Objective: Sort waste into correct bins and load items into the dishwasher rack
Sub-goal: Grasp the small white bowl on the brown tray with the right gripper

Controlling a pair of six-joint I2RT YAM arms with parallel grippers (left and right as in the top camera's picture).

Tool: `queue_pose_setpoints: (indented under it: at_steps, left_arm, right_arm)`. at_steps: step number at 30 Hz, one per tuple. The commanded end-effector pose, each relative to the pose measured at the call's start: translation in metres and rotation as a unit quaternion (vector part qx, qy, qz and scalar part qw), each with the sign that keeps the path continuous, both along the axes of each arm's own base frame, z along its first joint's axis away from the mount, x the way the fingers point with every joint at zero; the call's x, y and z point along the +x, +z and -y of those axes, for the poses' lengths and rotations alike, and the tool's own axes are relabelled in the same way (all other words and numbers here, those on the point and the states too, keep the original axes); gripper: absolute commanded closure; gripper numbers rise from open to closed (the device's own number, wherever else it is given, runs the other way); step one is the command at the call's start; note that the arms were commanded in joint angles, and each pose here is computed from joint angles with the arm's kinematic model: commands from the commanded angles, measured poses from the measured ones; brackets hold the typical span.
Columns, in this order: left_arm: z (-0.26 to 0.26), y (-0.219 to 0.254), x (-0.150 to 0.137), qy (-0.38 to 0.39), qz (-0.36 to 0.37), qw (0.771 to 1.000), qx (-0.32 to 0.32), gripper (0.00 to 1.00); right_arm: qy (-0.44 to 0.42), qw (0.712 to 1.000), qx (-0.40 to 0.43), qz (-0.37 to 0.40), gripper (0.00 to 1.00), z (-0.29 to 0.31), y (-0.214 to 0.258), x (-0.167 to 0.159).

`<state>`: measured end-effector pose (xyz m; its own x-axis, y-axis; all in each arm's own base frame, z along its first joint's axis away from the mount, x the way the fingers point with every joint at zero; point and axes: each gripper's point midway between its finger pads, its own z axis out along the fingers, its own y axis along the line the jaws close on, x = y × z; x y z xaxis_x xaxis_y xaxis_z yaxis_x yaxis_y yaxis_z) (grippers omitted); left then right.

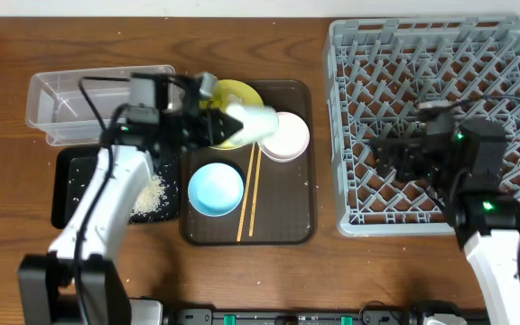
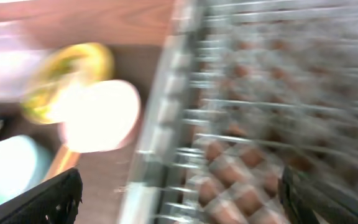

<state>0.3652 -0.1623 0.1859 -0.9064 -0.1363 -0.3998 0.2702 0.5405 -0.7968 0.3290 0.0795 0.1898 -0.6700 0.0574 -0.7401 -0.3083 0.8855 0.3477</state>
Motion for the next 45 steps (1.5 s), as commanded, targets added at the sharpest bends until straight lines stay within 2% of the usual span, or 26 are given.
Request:
queue_pose_setpoints:
  at_steps: [1,5,8,13,18,25,30,33,38,40,41,42,43,45]
  left_arm:
    - [0.019,0.023,-0.019,-0.078,-0.070,0.984,-0.143,0.94]
    - [0.033,0.014,-0.028,-0.115,-0.112,0.971,-0.178,0.94]
    - [0.046,0.006,-0.034,-0.133,-0.130,0.966,-0.179,0.94]
    - [0.063,0.004,-0.044,-0.158,-0.134,0.962,-0.175,0.94]
    - [0.069,0.004,-0.049,-0.167,-0.137,0.961,-0.174,0.94]
    - [0.069,0.004,-0.049,-0.167,-0.138,0.961,-0.174,0.94]
    - [0.069,0.004,-0.049,-0.167,-0.138,0.961,-0.174,0.94]
    - [0.069,0.004,-0.049,-0.166,-0.138,0.961,-0.174,0.94]
    - [0.069,0.004,-0.049,-0.166,-0.137,0.961,-0.173,0.93]
    - [0.069,0.002,-0.048,-0.165,-0.132,0.963,-0.169,0.83]
    - [0.068,0.001,-0.047,-0.165,-0.123,0.965,-0.166,0.62]
    - [0.066,0.000,-0.045,-0.160,-0.120,0.966,-0.161,0.55]
    - [0.063,-0.004,-0.042,-0.151,-0.121,0.969,-0.154,0.49]
    - [0.051,-0.019,-0.033,-0.114,-0.119,0.979,-0.116,0.45]
  right_arm:
    - [0.189,0.974,0.129,-0.004,0.01,-0.067,0.018,-0.027]
    - [0.269,0.947,0.174,-0.012,0.02,-0.100,0.012,-0.030]
    - [0.322,0.927,0.194,0.000,0.02,-0.125,0.008,-0.029]
    - [0.343,0.914,0.215,0.005,0.01,-0.147,0.001,-0.018]
    - [0.389,0.888,0.243,0.043,0.02,-0.163,0.018,-0.020]
    - [0.408,0.877,0.247,0.064,0.20,-0.171,0.029,-0.023]
    - [0.408,0.877,0.247,0.063,0.28,-0.171,0.029,-0.024]
    - [0.406,0.878,0.246,0.064,0.40,-0.171,0.029,-0.023]
    - [0.406,0.878,0.246,0.064,0.46,-0.171,0.029,-0.023]
    - [0.405,0.878,0.246,0.064,0.50,-0.170,0.029,-0.023]
    - [0.404,0.879,0.246,0.064,0.51,-0.170,0.029,-0.022]
    - [0.402,0.880,0.245,0.065,0.53,-0.169,0.028,-0.021]
    - [0.397,0.882,0.244,0.066,0.58,-0.167,0.028,-0.019]
    - [0.380,0.891,0.239,0.068,0.65,-0.161,0.026,-0.011]
